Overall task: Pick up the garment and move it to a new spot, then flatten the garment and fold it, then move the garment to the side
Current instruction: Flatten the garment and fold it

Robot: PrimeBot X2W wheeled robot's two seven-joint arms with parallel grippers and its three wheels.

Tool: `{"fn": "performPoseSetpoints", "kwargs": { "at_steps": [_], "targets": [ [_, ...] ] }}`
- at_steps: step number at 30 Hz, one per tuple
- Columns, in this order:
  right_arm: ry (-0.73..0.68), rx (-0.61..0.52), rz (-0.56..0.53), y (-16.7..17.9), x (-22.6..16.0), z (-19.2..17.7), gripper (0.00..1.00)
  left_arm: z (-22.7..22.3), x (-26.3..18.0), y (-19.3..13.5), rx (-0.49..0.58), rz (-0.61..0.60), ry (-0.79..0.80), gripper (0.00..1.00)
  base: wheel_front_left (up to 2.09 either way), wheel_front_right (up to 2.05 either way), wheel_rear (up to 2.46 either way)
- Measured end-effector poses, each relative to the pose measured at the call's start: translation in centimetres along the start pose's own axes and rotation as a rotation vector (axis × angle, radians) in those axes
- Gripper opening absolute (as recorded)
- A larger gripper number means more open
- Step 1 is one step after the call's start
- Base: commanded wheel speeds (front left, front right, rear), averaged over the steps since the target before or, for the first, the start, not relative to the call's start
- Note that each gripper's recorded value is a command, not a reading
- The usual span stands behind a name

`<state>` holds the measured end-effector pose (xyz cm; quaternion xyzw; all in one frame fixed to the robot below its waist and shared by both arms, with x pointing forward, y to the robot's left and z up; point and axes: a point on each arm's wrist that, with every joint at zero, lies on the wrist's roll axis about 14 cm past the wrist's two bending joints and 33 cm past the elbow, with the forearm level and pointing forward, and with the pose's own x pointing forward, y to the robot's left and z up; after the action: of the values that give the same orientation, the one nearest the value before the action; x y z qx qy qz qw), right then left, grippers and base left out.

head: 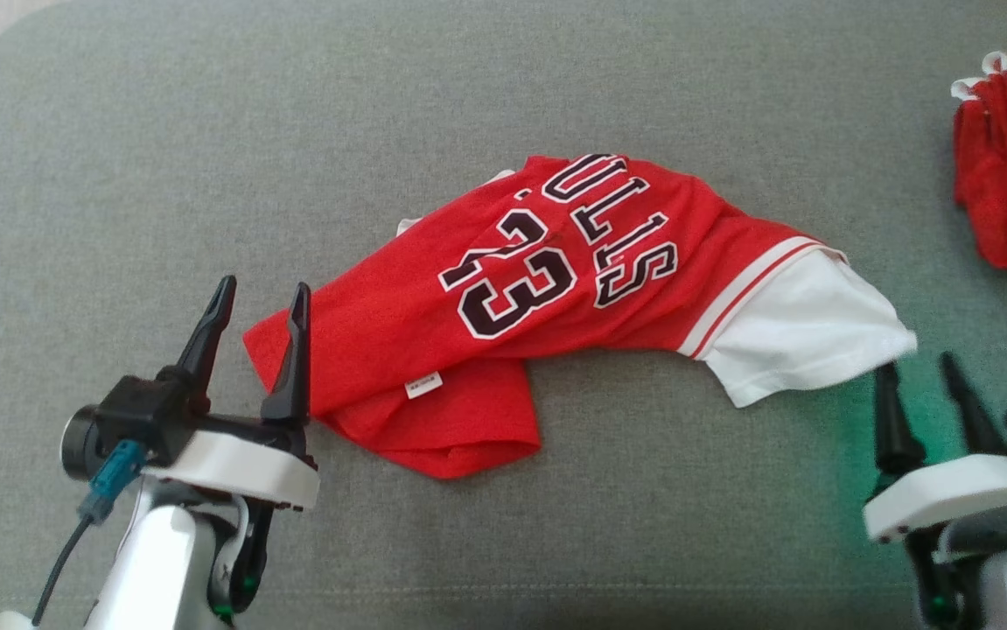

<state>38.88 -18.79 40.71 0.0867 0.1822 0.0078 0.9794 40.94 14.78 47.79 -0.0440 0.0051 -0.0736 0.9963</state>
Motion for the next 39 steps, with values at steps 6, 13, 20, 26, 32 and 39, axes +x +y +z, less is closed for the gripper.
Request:
{"fn": "performPoseSetpoints", "kwargs": {
  "at_steps": [6, 13, 20, 26, 32, 39],
  "targets": [
    [-0.138, -0.027, -0.034, -1.1, -0.7, 4.2, 1.00, 0.1, -0.5, -0.1, 0.002, 0.000, 0.000, 1.00, 0.00, 0.00, 0.00],
    [-0.295, -0.068, -0.006, 0.0, -1.8, 9.3, 1.00, 0.1, -1.3, 0.0, 0.006, 0.012, 0.002, 1.00, 0.00, 0.00, 0.00],
    [-0.337, -0.088, 0.105, 4.0, -2.6, 10.8, 1.00, 0.9, -2.3, 0.2, 0.014, 0.025, -0.014, 1.00, 0.00, 0.00, 0.00],
    [-0.293, -0.088, 0.119, 4.3, -3.3, 9.1, 1.00, 0.1, -3.7, 0.8, 0.024, 0.047, 0.015, 1.00, 0.00, 0.00, 0.00],
    [-0.284, -0.079, 0.121, 4.3, -3.3, 8.8, 1.00, 0.1, -3.6, 0.8, 0.016, 0.047, 0.016, 1.00, 0.00, 0.00, 0.00],
    [-0.271, -0.077, 0.124, 4.4, -3.0, 8.5, 1.00, -1.0, -3.7, 0.2, -0.009, 0.026, 0.067, 1.00, 0.00, 0.00, 0.00]
  ]
}}
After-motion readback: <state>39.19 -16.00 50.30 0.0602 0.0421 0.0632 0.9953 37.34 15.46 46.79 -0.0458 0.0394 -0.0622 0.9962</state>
